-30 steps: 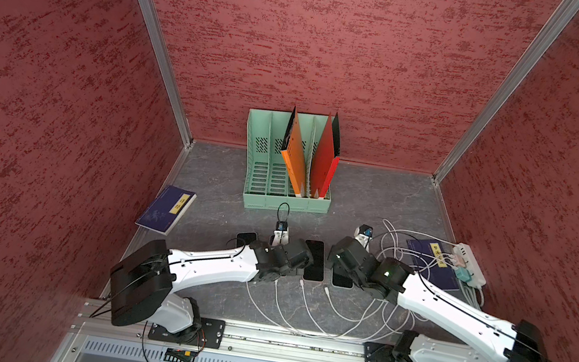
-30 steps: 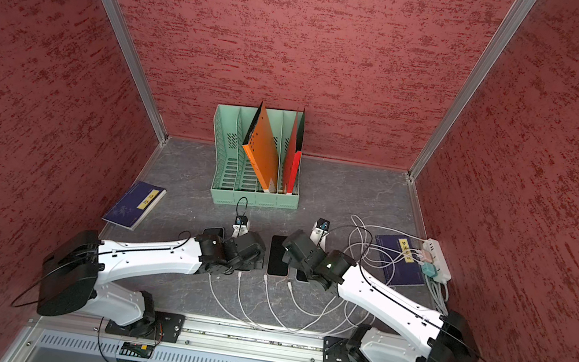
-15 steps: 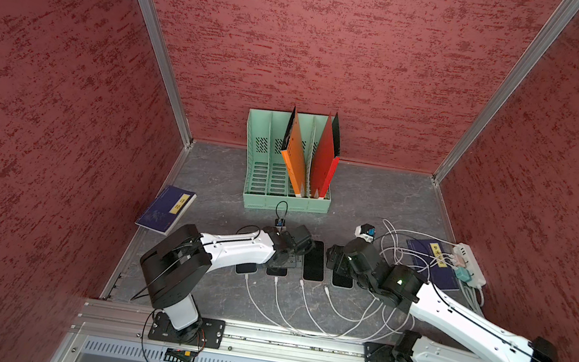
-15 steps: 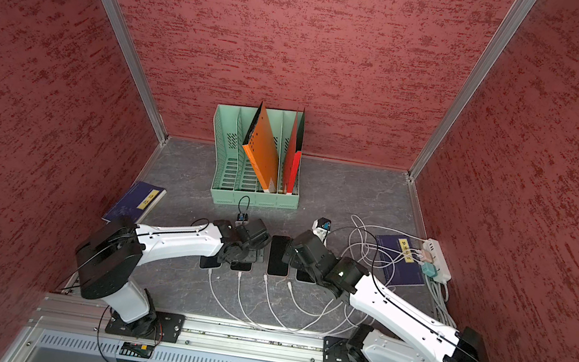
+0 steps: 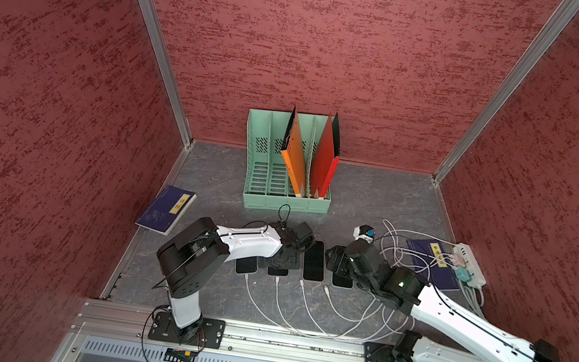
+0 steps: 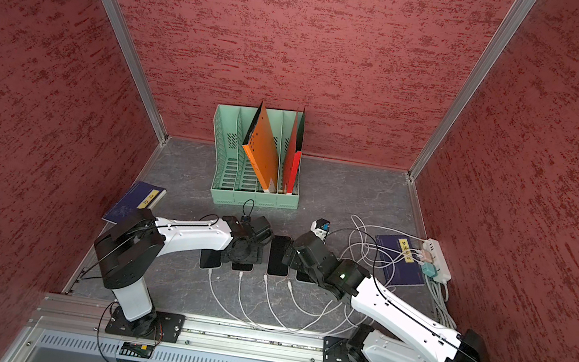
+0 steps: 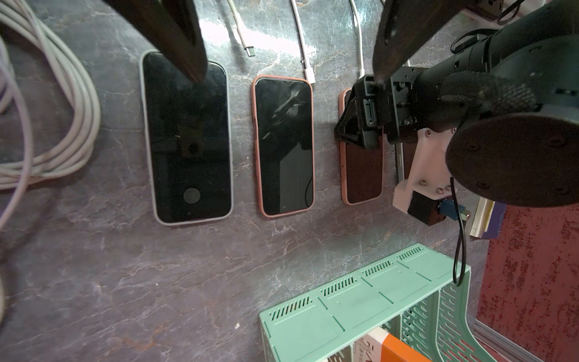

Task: Unplug the charging cable from the phone
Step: Pick up the phone at the center of the board.

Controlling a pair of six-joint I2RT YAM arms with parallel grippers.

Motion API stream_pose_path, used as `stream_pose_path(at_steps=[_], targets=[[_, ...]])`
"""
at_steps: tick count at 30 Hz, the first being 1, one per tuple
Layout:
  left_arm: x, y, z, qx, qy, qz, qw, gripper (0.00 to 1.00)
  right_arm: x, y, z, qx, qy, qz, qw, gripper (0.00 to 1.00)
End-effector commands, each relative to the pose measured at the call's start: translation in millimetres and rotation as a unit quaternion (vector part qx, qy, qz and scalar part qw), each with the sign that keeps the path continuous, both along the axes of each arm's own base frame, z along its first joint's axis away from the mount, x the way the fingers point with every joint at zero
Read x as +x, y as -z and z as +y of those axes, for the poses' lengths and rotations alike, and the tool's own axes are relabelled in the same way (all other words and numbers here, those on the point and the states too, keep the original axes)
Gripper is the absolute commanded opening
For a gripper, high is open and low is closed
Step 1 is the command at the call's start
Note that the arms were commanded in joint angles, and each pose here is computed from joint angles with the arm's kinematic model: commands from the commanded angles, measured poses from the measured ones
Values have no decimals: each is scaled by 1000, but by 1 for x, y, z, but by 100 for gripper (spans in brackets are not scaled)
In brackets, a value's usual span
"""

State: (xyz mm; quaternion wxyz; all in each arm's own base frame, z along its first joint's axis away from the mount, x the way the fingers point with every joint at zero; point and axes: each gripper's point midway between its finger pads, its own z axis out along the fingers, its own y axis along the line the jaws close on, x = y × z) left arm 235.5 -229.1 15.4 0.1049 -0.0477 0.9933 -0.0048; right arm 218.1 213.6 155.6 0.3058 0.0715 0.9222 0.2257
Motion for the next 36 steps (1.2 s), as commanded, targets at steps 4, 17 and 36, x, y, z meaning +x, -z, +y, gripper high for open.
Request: stream_pose_path(at_steps=[4,17,36], targets=[[-3,9,-11,-20,10,15,1000,47,-5,12,20,61,-20,14,998,84],[6,-31,-24,-95,15,-85,992,0,-42,4,94,81,-189,-82,975,90],[2,-99,-25,-176,-28,-222,959,0,-77,48,134,155,-293,-64,941,75]])
